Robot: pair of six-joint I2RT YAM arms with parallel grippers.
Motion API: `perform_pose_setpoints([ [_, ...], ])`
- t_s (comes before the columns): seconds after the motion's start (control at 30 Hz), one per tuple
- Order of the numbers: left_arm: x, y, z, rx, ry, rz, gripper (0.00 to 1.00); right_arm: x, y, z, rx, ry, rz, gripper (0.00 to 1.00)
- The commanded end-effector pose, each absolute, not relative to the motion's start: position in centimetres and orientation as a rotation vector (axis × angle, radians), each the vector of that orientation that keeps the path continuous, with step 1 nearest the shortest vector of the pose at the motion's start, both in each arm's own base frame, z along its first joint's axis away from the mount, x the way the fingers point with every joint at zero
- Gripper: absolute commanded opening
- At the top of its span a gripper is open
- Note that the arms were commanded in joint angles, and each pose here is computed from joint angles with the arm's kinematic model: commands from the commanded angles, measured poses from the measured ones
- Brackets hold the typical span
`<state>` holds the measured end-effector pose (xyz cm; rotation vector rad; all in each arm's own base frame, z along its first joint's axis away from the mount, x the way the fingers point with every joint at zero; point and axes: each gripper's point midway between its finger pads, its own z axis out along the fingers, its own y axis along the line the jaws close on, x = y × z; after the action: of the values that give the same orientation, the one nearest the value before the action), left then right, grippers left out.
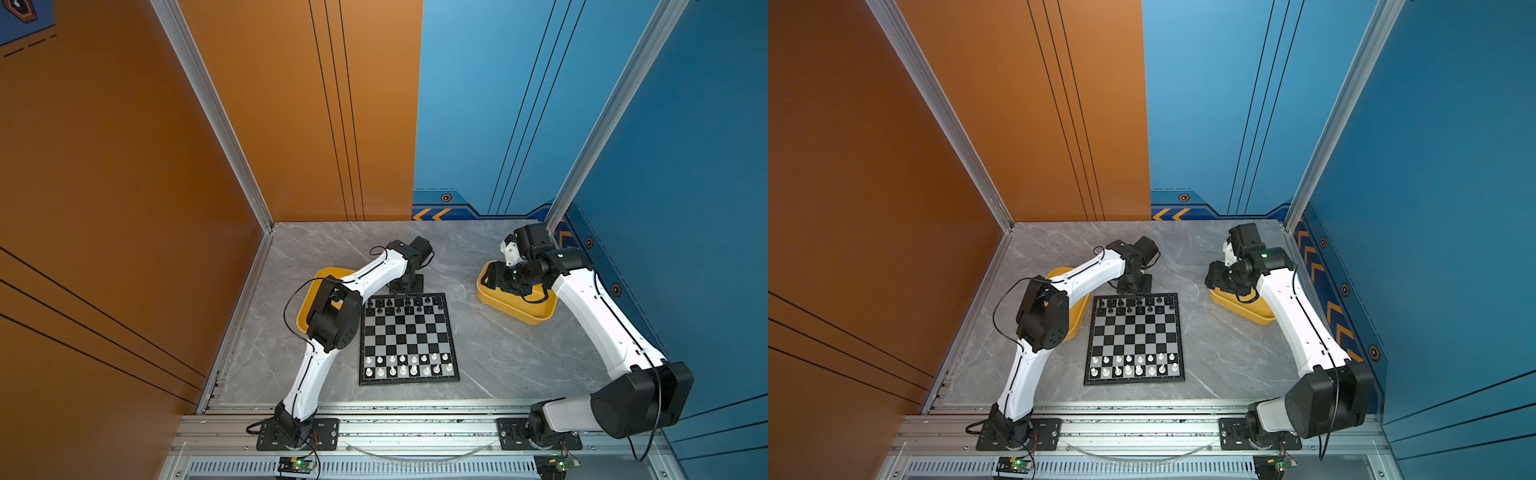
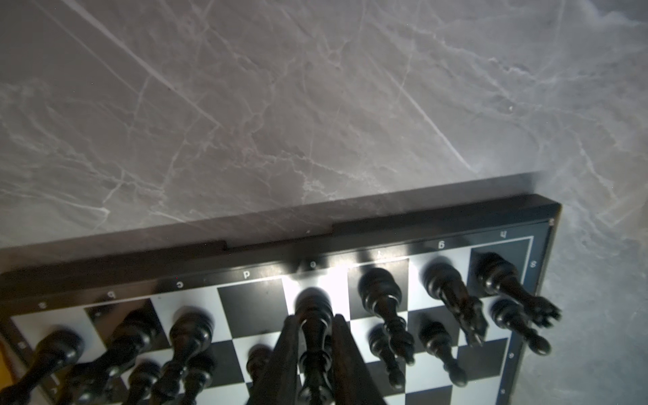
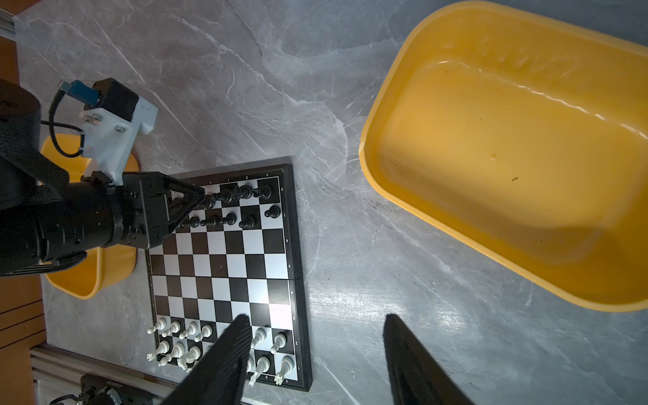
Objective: Set up the chess pieces on the board
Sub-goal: 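Lower the black piece onto a farthest-row square and open the left gripper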
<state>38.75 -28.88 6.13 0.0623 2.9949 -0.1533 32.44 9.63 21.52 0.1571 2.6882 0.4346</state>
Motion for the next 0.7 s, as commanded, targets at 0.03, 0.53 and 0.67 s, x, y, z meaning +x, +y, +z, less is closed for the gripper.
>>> perform_pose_setpoints([
  [0.03, 39.0, -27.8, 5.8, 0.058, 3.001, -0.094, 0.21, 31.6, 9.5, 21.7, 0.146, 2.705, 0.438, 0.63],
  [0.53, 40.1, -27.5, 8.3, 0.041, 2.939, -0.120, 0.38, 32.4, 9.8, 22.0, 0.129, 2.703, 0.447, 0.63],
  [0.67, 40.7, -27.1, 10.2, 0.025, 2.897, -0.143, 0.43, 32.9, 10.3, 22.1, 0.112, 2.701, 0.450, 0.63],
])
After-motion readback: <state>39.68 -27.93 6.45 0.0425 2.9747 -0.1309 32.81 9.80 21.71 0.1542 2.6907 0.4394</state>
